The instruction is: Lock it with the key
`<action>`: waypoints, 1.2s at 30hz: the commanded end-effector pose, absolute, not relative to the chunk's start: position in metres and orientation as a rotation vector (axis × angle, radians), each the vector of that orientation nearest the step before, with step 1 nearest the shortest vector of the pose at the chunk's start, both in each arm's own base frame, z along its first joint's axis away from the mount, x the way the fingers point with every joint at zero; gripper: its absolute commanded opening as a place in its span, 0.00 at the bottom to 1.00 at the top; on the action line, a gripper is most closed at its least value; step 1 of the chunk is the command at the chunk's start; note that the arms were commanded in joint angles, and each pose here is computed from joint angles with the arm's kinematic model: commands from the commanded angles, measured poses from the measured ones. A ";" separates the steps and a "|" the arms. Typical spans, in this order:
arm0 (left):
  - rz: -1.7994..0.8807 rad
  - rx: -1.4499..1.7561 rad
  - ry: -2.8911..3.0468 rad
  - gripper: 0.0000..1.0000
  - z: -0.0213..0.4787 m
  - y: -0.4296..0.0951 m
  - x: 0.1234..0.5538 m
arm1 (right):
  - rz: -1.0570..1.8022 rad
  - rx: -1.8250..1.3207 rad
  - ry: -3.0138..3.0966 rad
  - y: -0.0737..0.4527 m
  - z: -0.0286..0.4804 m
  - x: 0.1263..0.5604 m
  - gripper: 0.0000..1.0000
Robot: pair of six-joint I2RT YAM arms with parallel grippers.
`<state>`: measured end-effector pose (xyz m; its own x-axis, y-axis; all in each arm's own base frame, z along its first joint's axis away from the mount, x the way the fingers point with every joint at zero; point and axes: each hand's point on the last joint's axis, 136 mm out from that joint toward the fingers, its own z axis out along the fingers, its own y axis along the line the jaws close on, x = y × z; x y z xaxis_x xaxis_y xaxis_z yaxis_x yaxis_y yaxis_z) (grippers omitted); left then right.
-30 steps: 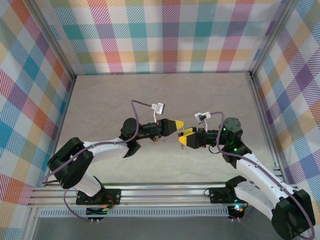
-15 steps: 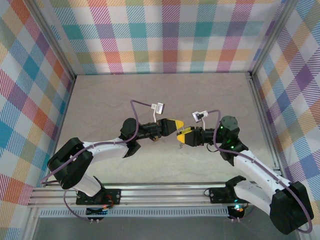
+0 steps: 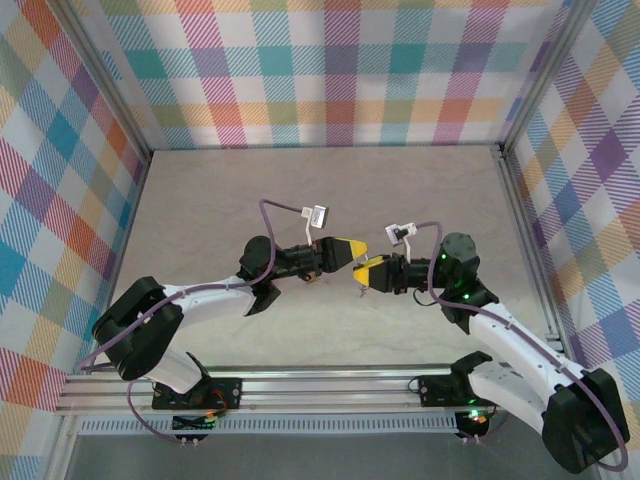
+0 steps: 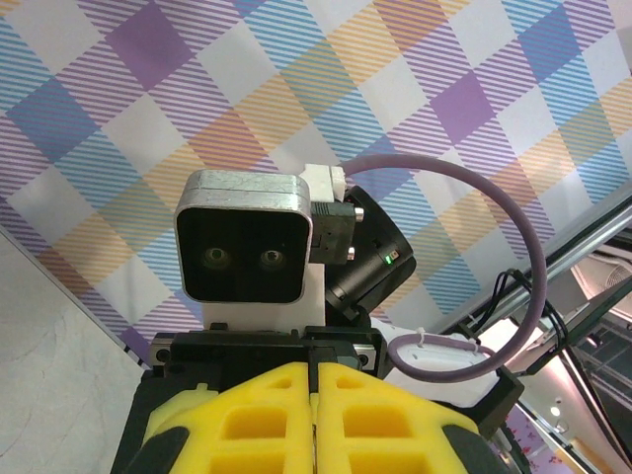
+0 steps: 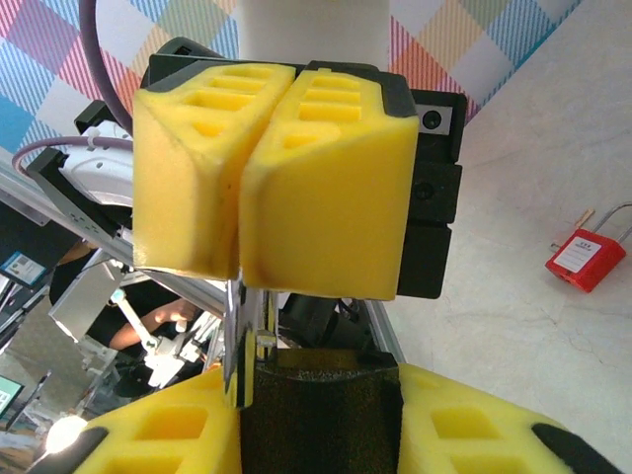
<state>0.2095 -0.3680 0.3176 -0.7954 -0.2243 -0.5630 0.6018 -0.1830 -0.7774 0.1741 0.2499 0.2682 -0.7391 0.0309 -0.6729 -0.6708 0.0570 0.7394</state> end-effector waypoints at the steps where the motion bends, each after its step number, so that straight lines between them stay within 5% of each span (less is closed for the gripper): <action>1: -2.029 0.507 1.384 0.00 0.353 -0.356 0.194 | 1.667 -0.637 1.793 0.247 0.276 0.178 0.31; 36: -2.026 0.508 1.398 0.00 0.349 -0.357 0.194 | 1.610 -0.591 1.795 0.236 0.284 0.174 0.39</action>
<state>0.2077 -0.3681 0.3178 -0.7987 -0.2196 -0.5603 0.5977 -0.1809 -0.7810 0.1705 0.2386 0.2720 -0.7178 0.0661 -0.6931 -0.6820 0.1333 0.7191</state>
